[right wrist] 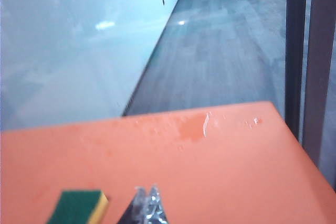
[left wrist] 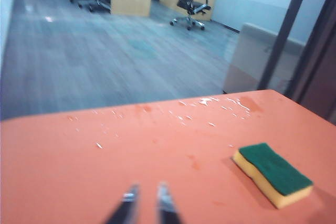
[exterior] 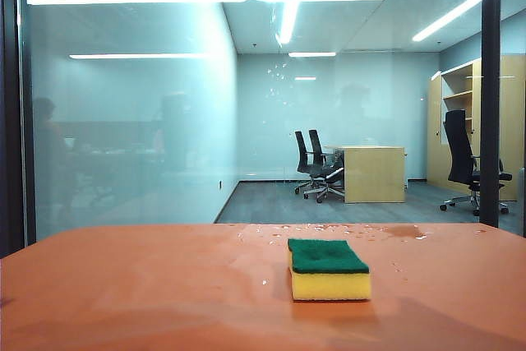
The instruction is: Pick up the sponge from the table, wipe the water off the glass, and finally place the sponge back on the table.
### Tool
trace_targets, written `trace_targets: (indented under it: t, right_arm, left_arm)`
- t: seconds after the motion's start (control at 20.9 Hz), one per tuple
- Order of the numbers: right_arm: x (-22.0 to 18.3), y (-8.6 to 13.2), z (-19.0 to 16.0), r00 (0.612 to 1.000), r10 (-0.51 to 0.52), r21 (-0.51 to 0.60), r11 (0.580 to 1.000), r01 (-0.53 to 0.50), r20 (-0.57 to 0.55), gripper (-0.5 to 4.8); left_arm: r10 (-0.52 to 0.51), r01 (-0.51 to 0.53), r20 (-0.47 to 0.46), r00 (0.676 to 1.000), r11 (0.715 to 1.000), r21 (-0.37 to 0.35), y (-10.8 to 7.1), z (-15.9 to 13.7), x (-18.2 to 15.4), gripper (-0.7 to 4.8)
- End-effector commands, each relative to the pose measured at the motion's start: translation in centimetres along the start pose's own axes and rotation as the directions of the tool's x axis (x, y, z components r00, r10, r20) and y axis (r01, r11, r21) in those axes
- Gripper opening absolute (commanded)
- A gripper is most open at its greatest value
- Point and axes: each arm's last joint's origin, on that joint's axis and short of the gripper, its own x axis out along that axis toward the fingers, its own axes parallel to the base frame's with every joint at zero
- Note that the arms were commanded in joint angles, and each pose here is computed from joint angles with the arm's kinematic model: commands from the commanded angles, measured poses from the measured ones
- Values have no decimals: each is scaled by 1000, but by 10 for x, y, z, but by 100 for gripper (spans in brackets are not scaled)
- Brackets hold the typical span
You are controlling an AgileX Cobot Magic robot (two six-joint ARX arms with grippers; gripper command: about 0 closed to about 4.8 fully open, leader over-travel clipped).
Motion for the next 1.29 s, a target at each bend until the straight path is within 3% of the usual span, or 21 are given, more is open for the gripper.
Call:
trace_targets:
  t: [0.05, 0.29, 0.38, 0.48, 0.62, 0.72, 0.82, 0.86, 1.1, 1.2, 1.29]
  right_arm:
    - [-2, 4, 14, 1000, 10, 50, 999, -11, 11, -6]
    - [21, 9, 31, 976, 91, 86, 993, -75, -196, -6]
    - [45, 12, 40, 934, 155, 150, 982, -111, -323, -2]
    - [61, 13, 43, 900, 198, 186, 973, -134, -389, 41]
    - [104, 15, 45, 787, 342, 297, 931, -210, -513, 174]
    - [131, 16, 35, 716, 381, 355, 914, -197, -585, 279]
    - [143, 17, 25, 678, 385, 370, 912, -176, -626, 320]
    - [147, 17, 21, 663, 386, 378, 911, -164, -641, 329]
    - [171, 27, -20, 508, 446, 450, 884, -124, -737, 330]
    - [179, 33, -30, 472, 467, 460, 877, -138, -748, 329]
    - [187, 36, -36, 462, 469, 460, 877, -142, -753, 329]
  left_arm:
    - [-55, 54, -16, 998, 997, -54, -2, 0, 0, 100]
    - [-124, 122, -26, 992, 991, -61, -4, -1, 0, 104]
    - [-133, 130, -27, 991, 989, -76, -4, -1, 0, 130]
    - [-133, 130, -28, 991, 989, -76, -4, -1, 0, 130]
    - [-132, 130, -31, 991, 988, -78, -4, -1, 0, 130]
    - [-135, 132, -32, 990, 988, -78, -4, -2, 0, 130]
    - [-135, 132, -32, 990, 988, -78, -4, -1, 0, 130]
    - [-135, 132, -32, 990, 988, -78, -4, -1, 0, 130]
    - [-135, 132, -33, 990, 988, -79, -4, -2, 0, 130]
    - [-135, 132, -34, 990, 988, -79, -4, -2, 0, 130]
    - [-135, 132, -34, 990, 988, -80, -4, -2, 0, 129]
